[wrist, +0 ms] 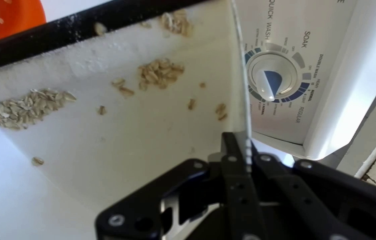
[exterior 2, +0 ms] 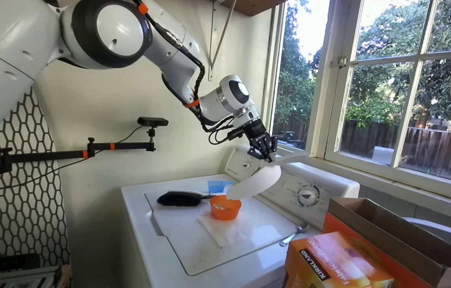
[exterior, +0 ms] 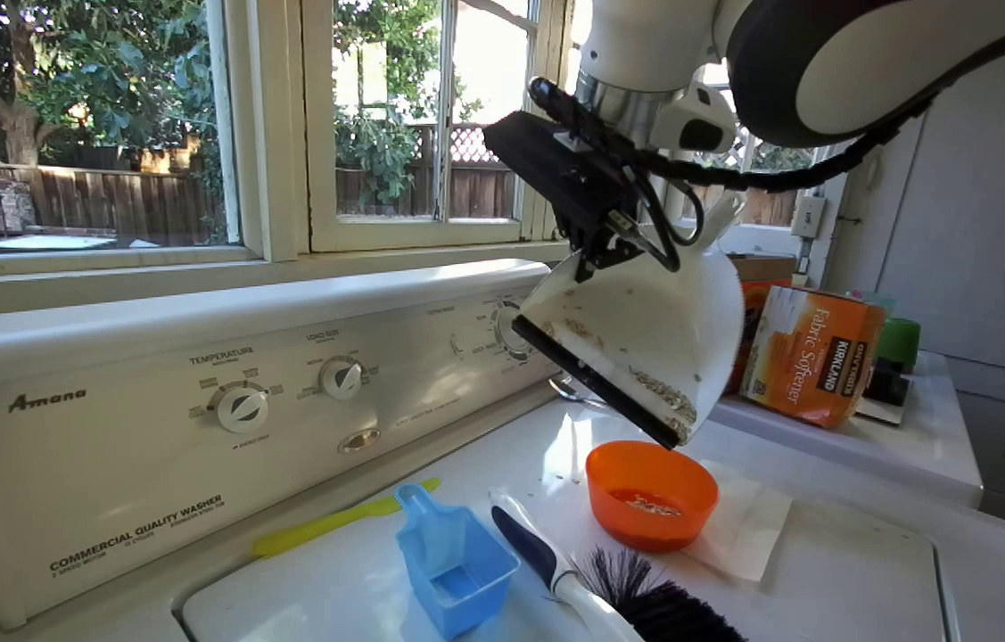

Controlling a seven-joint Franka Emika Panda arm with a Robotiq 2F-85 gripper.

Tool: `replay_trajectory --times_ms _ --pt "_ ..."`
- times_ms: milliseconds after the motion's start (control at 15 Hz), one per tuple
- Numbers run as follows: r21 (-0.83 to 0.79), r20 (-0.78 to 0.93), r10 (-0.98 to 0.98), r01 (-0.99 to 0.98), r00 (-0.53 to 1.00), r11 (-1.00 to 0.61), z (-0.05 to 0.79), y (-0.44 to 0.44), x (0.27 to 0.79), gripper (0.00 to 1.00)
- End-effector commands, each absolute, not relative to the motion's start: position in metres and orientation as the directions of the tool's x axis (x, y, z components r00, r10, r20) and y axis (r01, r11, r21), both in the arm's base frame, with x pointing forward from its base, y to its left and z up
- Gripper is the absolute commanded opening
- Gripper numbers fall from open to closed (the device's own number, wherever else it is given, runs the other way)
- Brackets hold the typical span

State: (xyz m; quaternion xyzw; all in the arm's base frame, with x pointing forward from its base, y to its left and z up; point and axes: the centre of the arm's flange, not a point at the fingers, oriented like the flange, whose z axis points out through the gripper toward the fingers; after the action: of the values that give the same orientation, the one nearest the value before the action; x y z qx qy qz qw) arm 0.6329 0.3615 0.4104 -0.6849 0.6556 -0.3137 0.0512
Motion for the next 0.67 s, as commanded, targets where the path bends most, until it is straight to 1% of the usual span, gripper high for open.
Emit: replay_trajectory --times_ms 0,600 --pt "-0.485 0.397 -0.916 -0.861 -0.061 -0.153 0.414 0.366 0.617 0.01" --pt "-0.497 0.445 -0.894 -0.843 -0.044 -0.206 0.417 0.383 0.601 0.01"
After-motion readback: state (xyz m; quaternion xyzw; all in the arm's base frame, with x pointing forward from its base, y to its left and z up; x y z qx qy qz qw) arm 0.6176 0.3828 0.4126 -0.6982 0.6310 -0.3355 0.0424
